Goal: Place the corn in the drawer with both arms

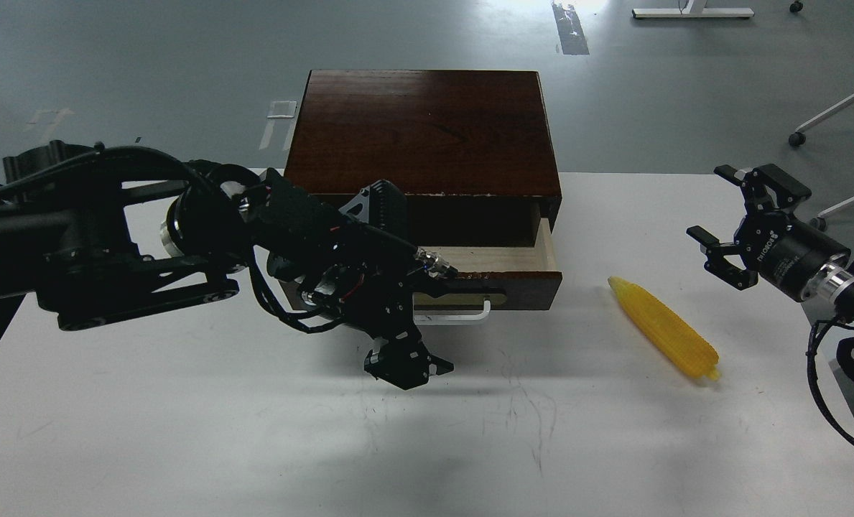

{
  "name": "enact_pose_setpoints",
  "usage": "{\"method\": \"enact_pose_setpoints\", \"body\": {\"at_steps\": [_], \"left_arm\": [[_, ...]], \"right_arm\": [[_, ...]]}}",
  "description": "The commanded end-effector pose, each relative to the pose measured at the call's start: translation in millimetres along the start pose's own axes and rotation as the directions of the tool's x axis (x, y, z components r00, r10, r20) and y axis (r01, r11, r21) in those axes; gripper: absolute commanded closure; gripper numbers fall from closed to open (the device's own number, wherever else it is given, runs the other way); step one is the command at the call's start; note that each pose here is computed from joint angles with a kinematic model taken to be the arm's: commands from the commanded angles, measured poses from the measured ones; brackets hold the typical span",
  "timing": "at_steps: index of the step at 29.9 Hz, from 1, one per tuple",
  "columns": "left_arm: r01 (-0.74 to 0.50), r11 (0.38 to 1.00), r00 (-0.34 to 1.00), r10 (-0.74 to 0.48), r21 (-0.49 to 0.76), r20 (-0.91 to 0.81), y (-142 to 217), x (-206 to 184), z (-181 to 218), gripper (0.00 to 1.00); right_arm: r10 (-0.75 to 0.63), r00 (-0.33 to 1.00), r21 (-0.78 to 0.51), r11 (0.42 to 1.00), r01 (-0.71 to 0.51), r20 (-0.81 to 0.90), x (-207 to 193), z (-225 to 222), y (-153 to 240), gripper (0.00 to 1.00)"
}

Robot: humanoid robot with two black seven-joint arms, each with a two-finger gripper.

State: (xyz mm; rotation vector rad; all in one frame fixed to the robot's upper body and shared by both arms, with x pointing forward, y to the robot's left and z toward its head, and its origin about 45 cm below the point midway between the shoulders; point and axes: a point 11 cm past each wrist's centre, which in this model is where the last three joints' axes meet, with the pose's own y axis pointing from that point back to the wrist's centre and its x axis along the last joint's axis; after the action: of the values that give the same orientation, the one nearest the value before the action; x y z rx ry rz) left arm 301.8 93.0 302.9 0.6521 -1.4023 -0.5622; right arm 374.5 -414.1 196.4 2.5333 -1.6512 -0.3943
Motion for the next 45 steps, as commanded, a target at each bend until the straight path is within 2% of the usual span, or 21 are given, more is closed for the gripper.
{"method": "enact_pose_setpoints", "body": {"at_steps": [1, 3, 5, 9, 11, 13, 14, 15, 17, 19, 21, 25, 29, 33, 35, 39, 43, 45], "left_arm": [[-0.185, 0.982, 0.965, 0.176, -0.033, -0.196, 38.2, 22.9, 2.8, 0.01], [-0.246, 0.969, 0.938, 0.231, -0.026, -0.260, 52.3, 28.9, -0.2, 0.01], [-0.365, 0.931, 0.864, 0.342, 0.008, -0.369, 82.9, 39.5, -9.3, 0.01], [-0.493, 0.867, 0.684, 0.438, 0.074, -0.584, 108.8, 24.3, -27.5, 0.01], [-0.559, 0.820, 0.530, 0.467, 0.123, -0.708, 119.7, 7.8, -36.1, 0.01], [-0.628, 0.745, 0.276, 0.481, 0.223, -0.832, 130.5, -22.9, -47.3, 0.01], [-0.641, 0.721, 0.206, 0.493, 0.263, -0.845, 132.7, -31.7, -50.9, 0.01], [-0.653, 0.676, 0.077, 0.508, 0.341, -0.858, 137.3, -49.2, -57.7, 0.01], [-0.649, 0.640, -0.037, 0.514, 0.411, -0.857, 141.9, -66.9, -63.3, 0.01], [-0.615, 0.575, -0.251, 0.506, 0.540, -0.825, 150.1, -105.0, -73.8, 0.01], [-0.587, 0.512, -0.391, 0.498, 0.627, -0.774, 158.7, -129.1, -83.8, 0.01], [-0.518, 0.398, -0.573, 0.496, 0.757, -0.653, 174.3, -175.0, -98.1, 0.01], [-0.466, 0.349, -0.650, 0.489, 0.813, -0.582, 172.5, -207.4, -99.9, 0.01], [-0.456, 0.313, -0.712, 0.433, 0.833, -0.553, 162.9, -228.3, -93.2, 0.01], [-0.457, 0.316, -0.719, 0.420, 0.832, -0.554, 160.7, -231.7, -90.1, 0.01], [-0.457, 0.323, -0.727, 0.400, 0.828, -0.558, 153.3, -235.0, -86.9, 0.01], [-0.459, 0.326, -0.725, 0.400, 0.827, -0.560, 152.4, -234.9, -86.6, 0.01], [-0.460, 0.326, -0.724, 0.402, 0.826, -0.561, 153.2, -234.8, -86.6, 0.01]], "right_arm": [[0.014, 1.000, 0.006, 1.000, -0.014, -0.007, 5.3, -4.4, 4.0, 0.00], [0.016, 1.000, 0.006, 1.000, -0.016, -0.009, 6.4, -5.0, 4.9, 0.00], [0.017, 1.000, 0.006, 1.000, -0.017, -0.010, 6.9, -5.4, 5.4, 0.00], [0.020, 1.000, 0.005, 1.000, -0.020, -0.011, 8.0, -5.3, 6.6, 0.00], [0.019, 1.000, 0.002, 1.000, -0.019, -0.010, 7.6, -4.2, 6.9, 0.00], [0.023, 1.000, -0.006, 1.000, -0.023, -0.008, 8.5, -1.0, 9.5, 0.00], [0.022, 1.000, -0.006, 1.000, -0.022, -0.008, 8.5, -1.2, 9.8, 0.00], [0.025, 1.000, -0.010, 1.000, -0.025, -0.010, 9.7, -1.2, 12.1, 0.00], [0.028, 0.999, -0.015, 0.999, -0.028, -0.016, 11.7, -2.2, 15.5, 0.00], [0.039, 0.999, -0.020, 0.999, -0.040, -0.029, 17.2, -5.3, 21.5, 0.00], [0.042, 0.998, -0.025, 0.999, -0.043, -0.040, 19.1, -5.3, 22.6, 0.00], [0.039, 0.996, -0.047, 0.998, -0.043, -0.081, 23.2, -6.6, 28.4, 0.00], [-0.040, 0.974, -0.120, 0.993, 0.013, -0.221, 18.9, -7.6, 28.2, 0.00], [-0.192, 0.847, -0.261, 0.963, 0.065, -0.496, 19.8, -26.3, 32.3, 0.00], [-0.241, 0.800, -0.306, 0.949, 0.076, -0.549, 18.0, -26.6, 33.1, 0.00], [-0.412, 0.617, -0.441, 0.890, 0.116, -0.671, 1.8, -16.9, 28.6, 0.00], [-0.488, 0.444, -0.501, 0.860, 0.096, -0.752, -4.8, -3.8, 27.9, 0.00], [-0.556, 0.327, -0.563, 0.822, 0.082, -0.764, -7.1, 9.7, 28.5, 0.00]]}}
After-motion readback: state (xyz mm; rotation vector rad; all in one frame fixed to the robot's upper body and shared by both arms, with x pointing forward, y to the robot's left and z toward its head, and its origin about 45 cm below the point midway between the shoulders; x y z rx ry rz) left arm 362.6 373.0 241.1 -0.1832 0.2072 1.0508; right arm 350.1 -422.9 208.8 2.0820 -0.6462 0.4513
